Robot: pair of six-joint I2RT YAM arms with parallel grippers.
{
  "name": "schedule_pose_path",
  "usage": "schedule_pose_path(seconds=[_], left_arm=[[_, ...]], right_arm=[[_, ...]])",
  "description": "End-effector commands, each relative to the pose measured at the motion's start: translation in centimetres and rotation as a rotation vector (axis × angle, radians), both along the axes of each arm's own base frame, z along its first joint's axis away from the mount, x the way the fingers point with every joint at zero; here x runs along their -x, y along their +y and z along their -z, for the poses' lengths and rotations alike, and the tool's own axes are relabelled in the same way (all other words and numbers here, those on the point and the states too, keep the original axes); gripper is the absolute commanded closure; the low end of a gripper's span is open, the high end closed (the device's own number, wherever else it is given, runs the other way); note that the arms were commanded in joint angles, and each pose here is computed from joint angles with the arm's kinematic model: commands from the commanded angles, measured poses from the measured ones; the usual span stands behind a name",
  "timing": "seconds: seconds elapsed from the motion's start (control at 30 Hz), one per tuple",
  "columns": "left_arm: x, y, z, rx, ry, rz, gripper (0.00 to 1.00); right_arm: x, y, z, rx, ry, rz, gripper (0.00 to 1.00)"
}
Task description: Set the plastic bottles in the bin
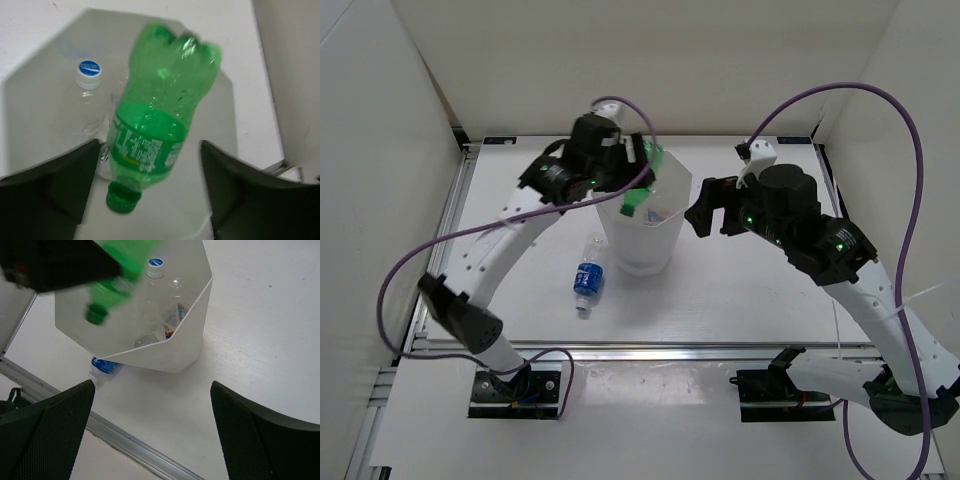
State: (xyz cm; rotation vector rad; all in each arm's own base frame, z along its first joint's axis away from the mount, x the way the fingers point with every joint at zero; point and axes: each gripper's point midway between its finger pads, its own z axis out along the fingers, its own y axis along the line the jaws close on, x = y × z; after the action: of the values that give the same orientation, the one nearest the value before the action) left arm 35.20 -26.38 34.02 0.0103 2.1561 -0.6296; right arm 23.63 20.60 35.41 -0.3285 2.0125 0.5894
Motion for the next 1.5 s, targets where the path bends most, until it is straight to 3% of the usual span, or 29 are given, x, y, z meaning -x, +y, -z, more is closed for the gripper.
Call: schedule_pose_path(seconds=[0.0, 0.07, 0.1, 0.13, 0.17, 0.23, 0.33, 0.37, 0.4, 0.47, 0.6, 0.83, 1.1, 1.3, 1.47], left_arm=[[0.5, -2.3, -1.7, -0.065, -0.061, 0.093, 0.0], [0.4, -1.2, -4.2, -0.084, -0.107, 0.042, 0.0], [0.6, -0.2, -3.2, -0.124, -0.074, 0.002, 0.0], [1.1, 2.4, -6.0, -0.111, -0.145, -0.09, 0.0], [1.2, 4.3, -4.4, -0.148, -0.117, -0.154, 0.0], [1.2, 8.2, -4.2, -0.093, -0.13, -0.311, 0.0], [4.1, 13.0, 0.8, -0.074, -0.09, -0.405, 0.0], [4.8, 14.4, 0.5, -0.005, -0.115, -0.422, 0.0], [5.4, 15.1, 5.0, -0.027, -0.029, -0.439, 0.0], [5.7, 16.6, 8.0, 0.0, 0.024, -0.458, 0.0], [6.4, 16.4, 15.2, 0.061, 0.126, -0.395, 0.0], [7.1, 15.5, 21.0, 0.155, 0.174, -0.309, 0.0], [6.2, 13.3, 21.8, 0.205, 0.168, -0.196, 0.0], [6.7, 11.5, 27.4, 0.133, 0.355, -0.126, 0.0], [5.8, 10.8, 28.4, 0.124, 0.396, -0.114, 0.0]], right_arm=[[-0.1, -0.1, -1.4, -0.05, -0.045, 0.012, 0.0], [-0.1, -0.1, -1.4, -0.05, -0.045, 0.012, 0.0], [-0.1, -0.1, -1.4, -0.05, -0.045, 0.012, 0.0], [0.0, -0.2, -1.1, -0.043, -0.037, 0.012, 0.0], [0.0, -0.1, -1.1, -0.053, -0.029, 0.017, 0.0], [0.4, -0.5, -1.3, -0.067, -0.032, 0.021, 0.0], [0.9, -1.1, -0.9, -0.069, -0.027, 0.033, 0.0], [0.8, -1.2, -0.3, -0.068, -0.01, 0.047, 0.0], [1.0, -1.5, -0.1, -0.068, -0.01, 0.047, 0.0], [1.6, -1.7, -0.2, -0.079, -0.015, 0.035, 0.0], [2.3, -2.0, -0.1, -0.089, -0.02, 0.025, 0.0], [2.9, -1.6, -0.2, -0.084, -0.018, -0.025, 0.0], [3.3, -1.3, -0.4, -0.068, -0.007, -0.064, 0.0], [3.4, -1.4, -0.2, -0.062, 0.001, -0.064, 0.0], [3.7, -1.4, 0.2, -0.045, 0.011, -0.078, 0.0]])
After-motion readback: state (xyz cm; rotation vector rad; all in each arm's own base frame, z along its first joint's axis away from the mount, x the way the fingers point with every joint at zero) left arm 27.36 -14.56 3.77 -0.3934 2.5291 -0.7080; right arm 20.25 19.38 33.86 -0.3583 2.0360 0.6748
